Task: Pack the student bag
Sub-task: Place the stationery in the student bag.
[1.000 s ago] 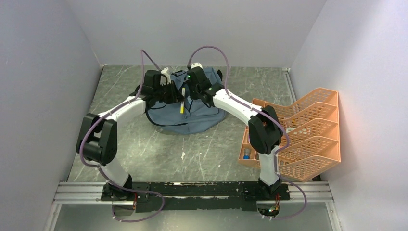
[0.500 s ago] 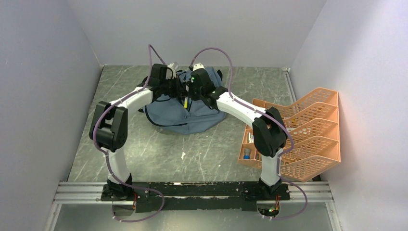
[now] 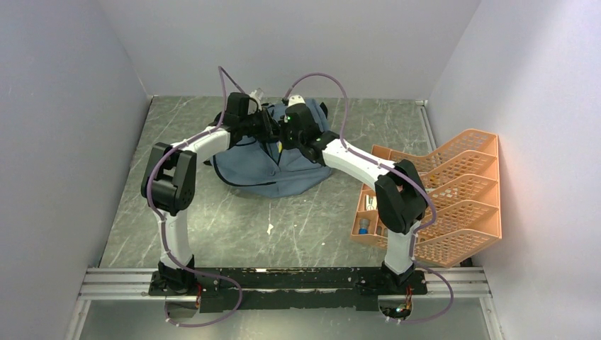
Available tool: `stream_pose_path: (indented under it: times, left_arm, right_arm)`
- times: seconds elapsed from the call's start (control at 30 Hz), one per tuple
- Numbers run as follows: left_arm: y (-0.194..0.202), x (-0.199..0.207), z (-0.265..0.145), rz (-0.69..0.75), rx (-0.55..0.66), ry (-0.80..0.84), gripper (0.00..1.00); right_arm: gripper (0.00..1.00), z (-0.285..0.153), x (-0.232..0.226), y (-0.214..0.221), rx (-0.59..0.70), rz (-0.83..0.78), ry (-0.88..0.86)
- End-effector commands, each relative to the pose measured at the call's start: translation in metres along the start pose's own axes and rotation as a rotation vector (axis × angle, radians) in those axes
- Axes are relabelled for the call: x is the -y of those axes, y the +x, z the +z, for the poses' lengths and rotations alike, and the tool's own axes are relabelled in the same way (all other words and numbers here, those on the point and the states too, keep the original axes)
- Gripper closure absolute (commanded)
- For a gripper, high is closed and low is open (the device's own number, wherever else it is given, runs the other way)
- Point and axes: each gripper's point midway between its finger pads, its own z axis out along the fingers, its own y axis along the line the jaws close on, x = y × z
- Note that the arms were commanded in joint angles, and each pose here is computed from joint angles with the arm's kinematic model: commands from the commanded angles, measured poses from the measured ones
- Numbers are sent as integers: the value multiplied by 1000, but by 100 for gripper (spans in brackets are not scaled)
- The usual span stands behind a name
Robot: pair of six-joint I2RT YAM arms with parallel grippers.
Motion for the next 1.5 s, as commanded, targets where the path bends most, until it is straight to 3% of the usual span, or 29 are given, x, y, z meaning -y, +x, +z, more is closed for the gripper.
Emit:
stream_pose_path:
  times: [0.0, 0.1, 0.27, 0.43, 0.63, 0.9, 1.17, 1.3, 1.47]
  left_arm:
    - [-13, 27, -3, 19, 48, 92, 77]
    - [-10, 23, -9, 27, 48, 61, 67]
    - [-1, 15, -22, 30, 34, 23, 62]
    - [2, 10, -48, 29, 34, -9, 63]
    - [9, 17, -109, 39, 52, -3, 67]
    - [23, -27, -158, 1, 102, -133, 67]
    - [4, -40, -161, 0, 121, -144, 65]
    - [-12, -43, -157, 29, 123, -151, 64]
    - [-18, -46, -153, 61, 139, -150, 63]
  right_arm:
    - [100, -17, -22, -25, 70, 50, -88]
    - [100, -18, -20, -24, 72, 50, -75]
    - [100, -18, -17, -23, 71, 50, -67]
    - [100, -19, -17, -23, 72, 55, -72]
    - [100, -16, -29, -16, 41, 20, -159]
    - [100, 13, -50, 13, -78, -24, -267]
    - [80, 29, -55, 32, -156, -64, -306]
    - [61, 13, -59, -6, -75, -79, -307]
    - [55, 0, -57, -63, 48, -50, -270]
